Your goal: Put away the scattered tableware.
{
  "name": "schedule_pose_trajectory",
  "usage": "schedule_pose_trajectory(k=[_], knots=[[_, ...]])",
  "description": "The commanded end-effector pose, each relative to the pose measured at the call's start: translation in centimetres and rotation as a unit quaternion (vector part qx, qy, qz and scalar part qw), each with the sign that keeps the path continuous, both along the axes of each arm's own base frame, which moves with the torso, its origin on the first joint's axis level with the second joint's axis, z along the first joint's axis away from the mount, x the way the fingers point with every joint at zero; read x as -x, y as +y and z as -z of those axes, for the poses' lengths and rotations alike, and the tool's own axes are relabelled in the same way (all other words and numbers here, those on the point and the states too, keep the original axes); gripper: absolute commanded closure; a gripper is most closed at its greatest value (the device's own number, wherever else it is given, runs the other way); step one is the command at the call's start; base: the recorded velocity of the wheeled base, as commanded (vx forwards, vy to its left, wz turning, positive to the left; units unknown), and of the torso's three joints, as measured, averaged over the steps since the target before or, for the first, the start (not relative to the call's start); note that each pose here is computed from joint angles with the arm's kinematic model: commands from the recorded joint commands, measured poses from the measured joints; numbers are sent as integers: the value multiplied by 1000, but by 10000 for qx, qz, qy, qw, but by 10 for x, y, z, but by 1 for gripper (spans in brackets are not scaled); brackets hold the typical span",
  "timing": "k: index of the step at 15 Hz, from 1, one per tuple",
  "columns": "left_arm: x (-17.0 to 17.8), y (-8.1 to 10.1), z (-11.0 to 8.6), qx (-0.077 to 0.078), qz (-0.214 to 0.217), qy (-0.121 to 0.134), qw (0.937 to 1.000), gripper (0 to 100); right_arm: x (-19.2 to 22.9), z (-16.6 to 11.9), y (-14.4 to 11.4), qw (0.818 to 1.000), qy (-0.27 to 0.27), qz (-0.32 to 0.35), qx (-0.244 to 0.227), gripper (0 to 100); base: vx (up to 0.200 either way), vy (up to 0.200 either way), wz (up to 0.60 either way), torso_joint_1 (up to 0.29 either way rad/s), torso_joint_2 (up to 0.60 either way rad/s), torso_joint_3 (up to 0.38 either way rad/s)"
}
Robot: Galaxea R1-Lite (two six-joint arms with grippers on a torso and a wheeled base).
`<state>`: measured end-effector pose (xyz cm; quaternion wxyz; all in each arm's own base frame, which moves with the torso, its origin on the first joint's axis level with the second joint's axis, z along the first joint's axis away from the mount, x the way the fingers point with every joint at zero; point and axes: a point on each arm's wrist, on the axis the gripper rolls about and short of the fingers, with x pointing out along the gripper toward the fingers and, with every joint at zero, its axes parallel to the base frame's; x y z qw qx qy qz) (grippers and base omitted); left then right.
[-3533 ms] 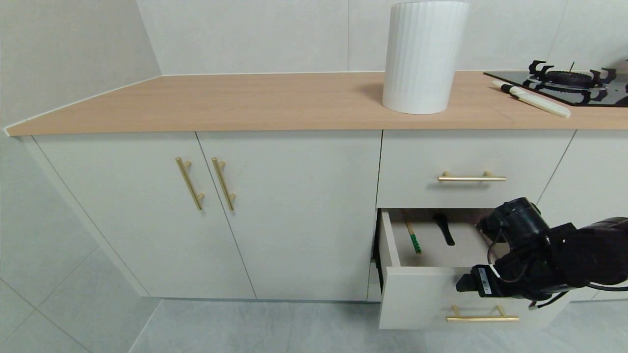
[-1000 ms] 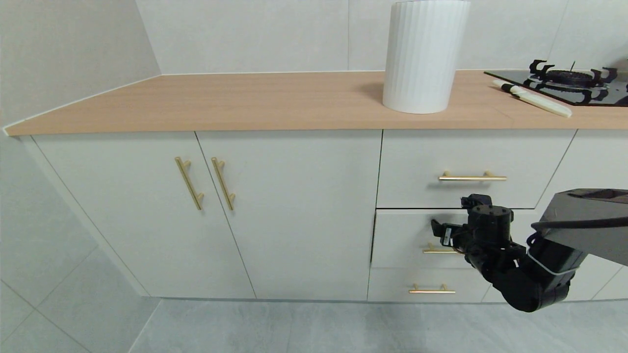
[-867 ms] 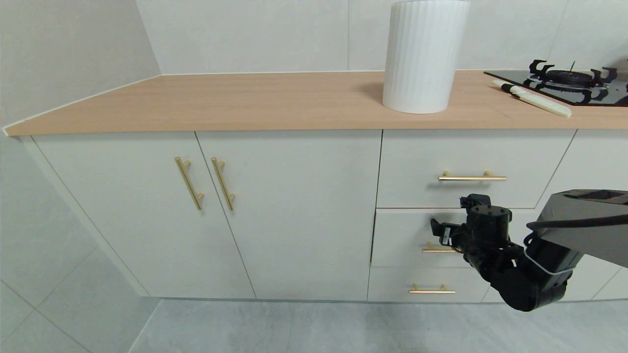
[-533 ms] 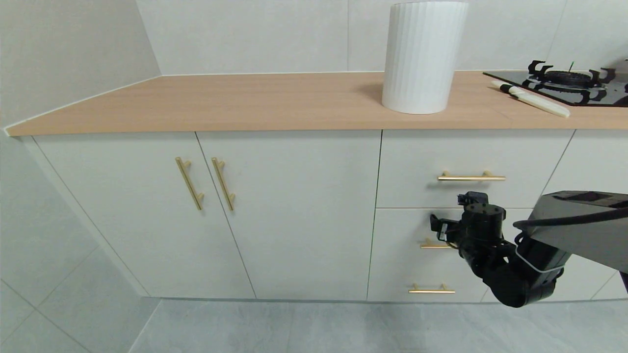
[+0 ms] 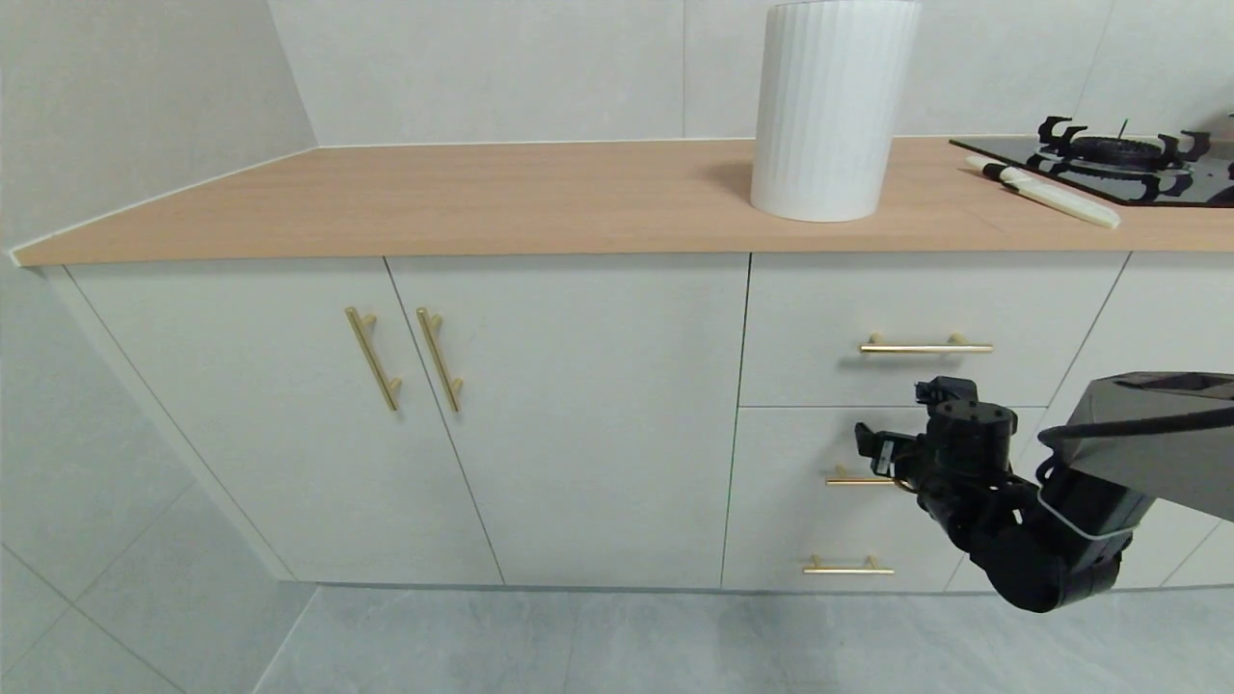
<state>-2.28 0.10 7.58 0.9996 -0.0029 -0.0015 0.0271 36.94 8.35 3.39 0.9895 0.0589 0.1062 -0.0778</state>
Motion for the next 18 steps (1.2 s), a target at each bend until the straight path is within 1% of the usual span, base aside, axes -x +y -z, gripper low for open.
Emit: schedule_pose_trajectory(k=[1, 3, 4, 5, 6, 8, 9, 10, 11, 12, 14, 16, 18], knots=[[0, 0, 0, 2, -5, -2, 10000, 0, 30, -36, -4, 9987, -134, -469, -126, 0, 0, 0, 0, 0, 0, 0], [0, 0, 0, 2, -5, -2, 10000, 0, 46, -61, -6, 9978, -194, -614, -160, 0, 0, 0, 0, 0, 0, 0], [0, 0, 0, 2, -5, -2, 10000, 0, 46, -61, -6, 9978, -194, -614, -160, 0, 0, 0, 0, 0, 0, 0], [0, 0, 0, 2, -5, -2, 10000, 0, 60, -84, -10, 9973, -365, -639, -74, 0, 0, 0, 0, 0, 0, 0], [0, 0, 0, 2, -5, -2, 10000, 0, 62, -86, -10, 9972, -379, -641, -62, 0, 0, 0, 0, 0, 0, 0], [0, 0, 0, 2, -5, -2, 10000, 0, 90, -115, -18, 9952, -778, -594, -24, 0, 0, 0, 0, 0, 0, 0], [0, 0, 0, 2, -5, -2, 10000, 0, 95, -119, -19, 9946, -845, -594, -30, 0, 0, 0, 0, 0, 0, 0], [0, 0, 0, 2, -5, -2, 10000, 0, 112, -136, -24, 9921, -1111, -580, 48, 0, 0, 0, 0, 0, 0, 0], [0, 0, 0, 2, -5, -2, 10000, 0, 119, -138, -26, 9920, -1134, -542, 123, 0, 0, 0, 0, 0, 0, 0], [0, 0, 0, 2, -5, -2, 10000, 0, 148, -128, -32, 9945, -917, -336, 367, 0, 0, 0, 0, 0, 0, 0], [0, 0, 0, 2, -5, -2, 10000, 0, 182, -122, -41, 9952, -848, -296, 397, 0, 0, 0, 0, 0, 0, 0], [0, 0, 0, 2, -5, -2, 10000, 0, 217, -123, -50, 9936, -1053, -214, 354, 0, 0, 0, 0, 0, 0, 0], [0, 0, 0, 2, -5, -2, 10000, 0, 256, -119, -62, 9906, -1330, 49, 301, 0, 0, 0, 0, 0, 0, 0]])
